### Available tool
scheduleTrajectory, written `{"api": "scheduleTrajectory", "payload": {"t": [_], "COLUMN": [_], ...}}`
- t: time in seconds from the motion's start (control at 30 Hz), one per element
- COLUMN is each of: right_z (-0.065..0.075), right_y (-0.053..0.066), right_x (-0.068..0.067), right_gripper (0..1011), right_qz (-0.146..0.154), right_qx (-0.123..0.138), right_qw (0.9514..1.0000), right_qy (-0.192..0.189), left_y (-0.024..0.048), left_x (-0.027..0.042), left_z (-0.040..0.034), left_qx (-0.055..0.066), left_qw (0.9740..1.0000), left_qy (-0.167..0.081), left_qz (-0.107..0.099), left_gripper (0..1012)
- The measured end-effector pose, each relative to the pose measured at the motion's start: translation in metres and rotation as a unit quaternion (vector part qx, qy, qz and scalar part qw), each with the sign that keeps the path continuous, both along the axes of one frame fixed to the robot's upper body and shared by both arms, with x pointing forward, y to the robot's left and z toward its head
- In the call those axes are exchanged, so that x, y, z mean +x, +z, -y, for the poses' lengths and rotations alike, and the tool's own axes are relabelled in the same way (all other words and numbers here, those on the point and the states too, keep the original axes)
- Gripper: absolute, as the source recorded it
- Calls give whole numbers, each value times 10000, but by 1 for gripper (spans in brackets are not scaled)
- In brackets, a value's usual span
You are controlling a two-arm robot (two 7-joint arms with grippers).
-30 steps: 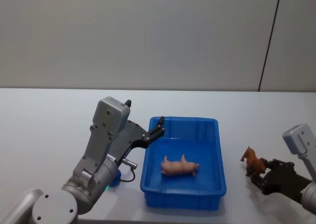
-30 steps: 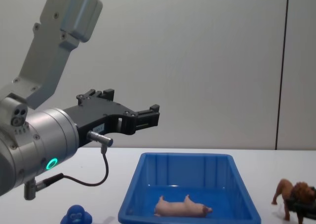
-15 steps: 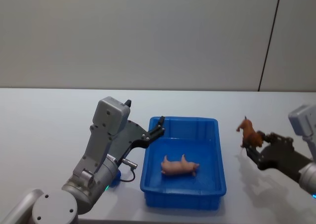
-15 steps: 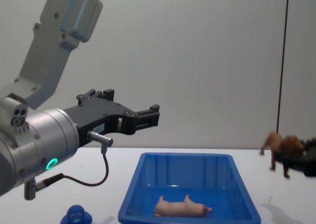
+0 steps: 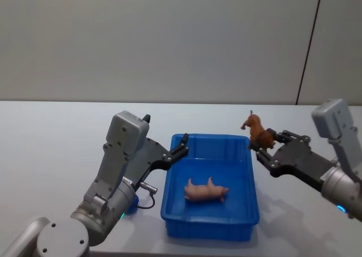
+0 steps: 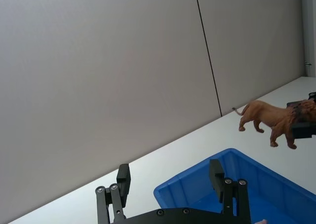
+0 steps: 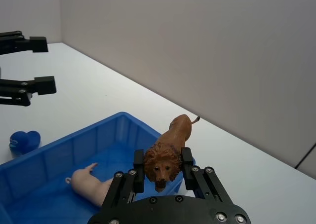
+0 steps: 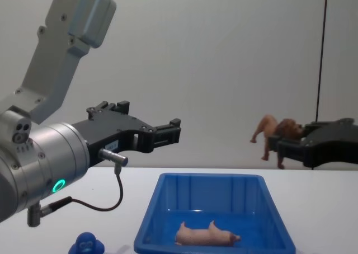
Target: Pick up the two dolls from the table and place them into the box.
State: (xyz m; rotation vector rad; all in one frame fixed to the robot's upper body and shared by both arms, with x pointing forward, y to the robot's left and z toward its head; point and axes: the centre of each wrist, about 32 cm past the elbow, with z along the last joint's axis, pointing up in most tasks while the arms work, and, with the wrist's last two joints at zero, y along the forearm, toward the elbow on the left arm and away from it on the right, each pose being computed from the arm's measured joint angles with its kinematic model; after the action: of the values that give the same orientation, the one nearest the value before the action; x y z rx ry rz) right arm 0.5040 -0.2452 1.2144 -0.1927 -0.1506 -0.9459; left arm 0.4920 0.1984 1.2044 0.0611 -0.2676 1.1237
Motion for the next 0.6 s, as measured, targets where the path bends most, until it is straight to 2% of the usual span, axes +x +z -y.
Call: {"api": "scheduleTrajectory", "payload": {"t": [0.13, 0.4, 0.53, 0.6], "right_z": [-74, -200, -233, -243], "right_y": [-5, -91, -137, -155], "right_x": [31, 84, 105, 113], "right_gripper": [418, 418, 500, 581], "right_qz": [-12, -115, -178, -203], "right_qx": [-49, -229, -285, -307], "right_qw": [9999, 9993, 9991, 9989], "right_qy": [118, 265, 275, 276], "left_y": [0, 0, 0, 0], "left_x": [0, 0, 0, 0], "left_z": [0, 0, 0, 0], "left_qx": [0, 0, 0, 0], "left_qw": [10000, 10000, 10000, 10000], "left_qy": [0, 0, 0, 0], "left_qz": [0, 0, 0, 0], "left_gripper": [1001, 1001, 1001, 1001]}}
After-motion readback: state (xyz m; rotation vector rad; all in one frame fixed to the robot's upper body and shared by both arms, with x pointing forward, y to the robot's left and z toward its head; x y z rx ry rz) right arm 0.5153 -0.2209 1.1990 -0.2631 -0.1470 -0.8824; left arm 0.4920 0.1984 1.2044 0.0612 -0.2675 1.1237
